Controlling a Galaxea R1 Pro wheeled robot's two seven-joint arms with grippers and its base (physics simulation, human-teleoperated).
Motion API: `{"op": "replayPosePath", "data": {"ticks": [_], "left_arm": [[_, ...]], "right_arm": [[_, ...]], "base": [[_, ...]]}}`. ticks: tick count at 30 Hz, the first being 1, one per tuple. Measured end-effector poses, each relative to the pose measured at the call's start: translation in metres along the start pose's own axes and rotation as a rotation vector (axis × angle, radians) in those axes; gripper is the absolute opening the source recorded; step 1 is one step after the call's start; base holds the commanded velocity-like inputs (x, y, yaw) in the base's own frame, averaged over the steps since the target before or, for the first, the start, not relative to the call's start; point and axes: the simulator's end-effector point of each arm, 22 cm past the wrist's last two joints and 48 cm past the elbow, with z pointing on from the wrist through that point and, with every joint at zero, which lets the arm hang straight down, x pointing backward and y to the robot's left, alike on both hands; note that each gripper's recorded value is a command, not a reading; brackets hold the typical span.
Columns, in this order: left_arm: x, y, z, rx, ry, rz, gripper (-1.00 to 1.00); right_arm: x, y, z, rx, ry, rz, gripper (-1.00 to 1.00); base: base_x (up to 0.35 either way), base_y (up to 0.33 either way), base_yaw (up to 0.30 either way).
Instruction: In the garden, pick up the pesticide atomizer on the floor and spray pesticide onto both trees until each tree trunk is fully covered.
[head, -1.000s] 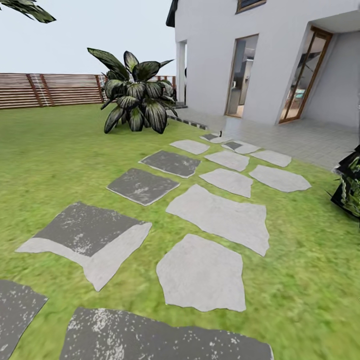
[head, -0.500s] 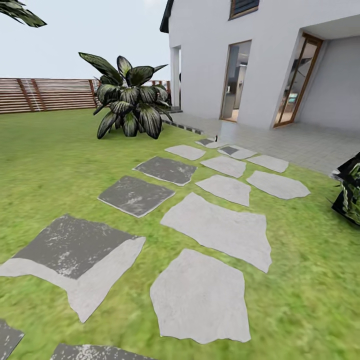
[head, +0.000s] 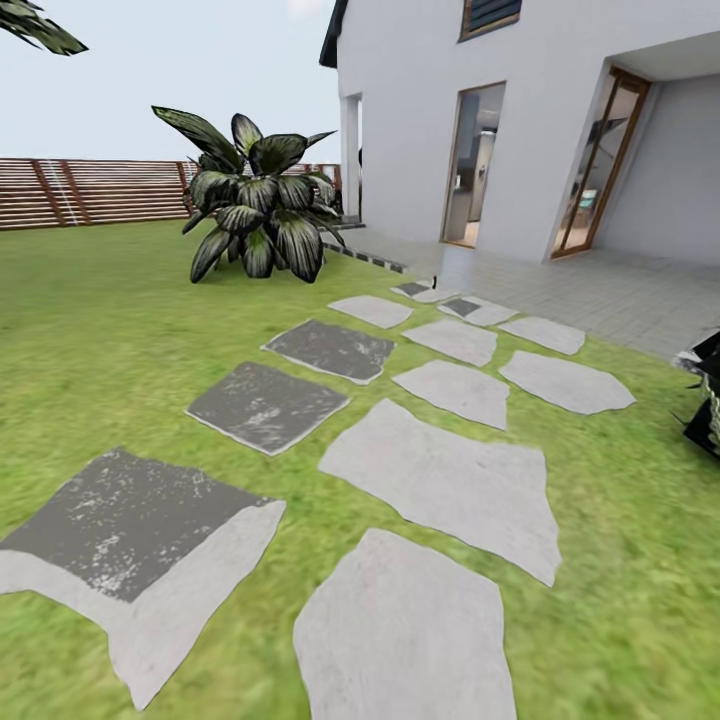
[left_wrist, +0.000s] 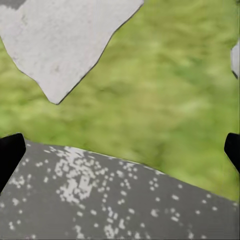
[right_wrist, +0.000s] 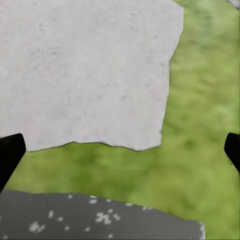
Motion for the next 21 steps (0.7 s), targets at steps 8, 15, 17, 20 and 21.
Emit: {"op": "replayPosePath", "data": {"ticks": [8, 15, 17, 20, 21], "left_arm": [[0.0, 0.0002, 0.0, -0.001, 0.0, 0.0, 1.0], [0.0, 0.0001, 0.0, -0.001, 0.0, 0.0, 1.0], [0.0, 0.0001, 0.0, 0.0, 0.0, 0.0, 1.0], [0.0, 0.0003, 0.0, -0.001, 0.0, 0.0, 1.0], [0.0, 0.0002, 0.0, -0.001, 0.0, 0.0, 1.0]], "right_arm": [[0.0, -0.0003, 0.0, 0.001, 0.0, 0.001, 1.0], [-0.0009, -0.0009, 0.0002, 0.003, -0.002, 0.003, 1.0], [-0.0011, -0.0011, 0.0002, 0.003, -0.002, 0.003, 1.0], [-0.0017, -0.0015, 0.0003, 0.005, -0.004, 0.005, 1.0], [-0.0019, -0.0015, 0.0004, 0.005, -0.004, 0.005, 1.0]], "base": [[0.34, 0.0, 0.0], [0.34, 0.0, 0.0], [0.34, 0.0, 0.0], [0.34, 0.0, 0.0], [0.34, 0.0, 0.0]]}}
